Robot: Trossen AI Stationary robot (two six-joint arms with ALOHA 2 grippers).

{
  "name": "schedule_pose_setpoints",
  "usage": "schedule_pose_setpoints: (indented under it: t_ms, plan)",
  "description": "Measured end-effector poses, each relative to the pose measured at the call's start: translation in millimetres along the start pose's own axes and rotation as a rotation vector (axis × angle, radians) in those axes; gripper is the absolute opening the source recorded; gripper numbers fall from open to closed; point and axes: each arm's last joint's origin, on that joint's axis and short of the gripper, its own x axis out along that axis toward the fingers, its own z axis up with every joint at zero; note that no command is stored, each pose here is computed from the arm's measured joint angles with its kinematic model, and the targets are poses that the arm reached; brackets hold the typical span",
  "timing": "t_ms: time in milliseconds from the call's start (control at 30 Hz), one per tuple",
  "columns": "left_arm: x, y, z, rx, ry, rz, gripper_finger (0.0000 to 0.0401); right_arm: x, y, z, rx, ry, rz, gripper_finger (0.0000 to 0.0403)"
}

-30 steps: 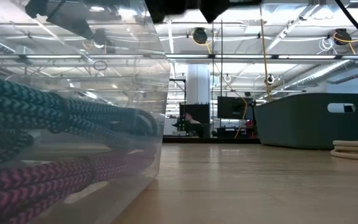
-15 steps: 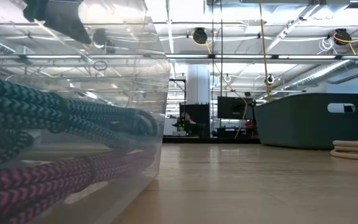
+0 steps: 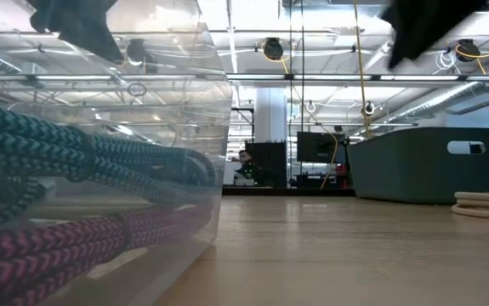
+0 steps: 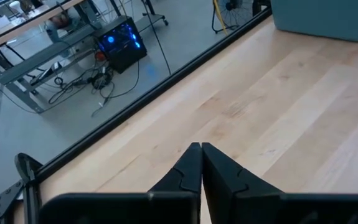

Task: Pick & Place USB Port
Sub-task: Put the light brown usb cable into the blue bin

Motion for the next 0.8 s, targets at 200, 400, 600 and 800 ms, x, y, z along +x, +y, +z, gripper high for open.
schedule_pose_setpoints:
  t_ms: [200,400,600,800]
  plan:
    - [0,-1,0,-0.009,-0.002,-0.004,0.0005,37,-17,-80,0.214,0.145,-0.047,0.0214]
    - [0,-1,0,-0.011,-0.003,-0.005,0.0012,65,-25,-135,0.410,0.217,0.114,0.0224]
    - [0,-1,1,-0.018,-0.030,-0.001,0.0009,69,-20,-149,0.463,0.197,0.255,0.0224]
    - [0,-4,2,-0.019,-0.034,-0.014,0.0004,62,-18,-145,0.444,0.155,0.322,0.0224]
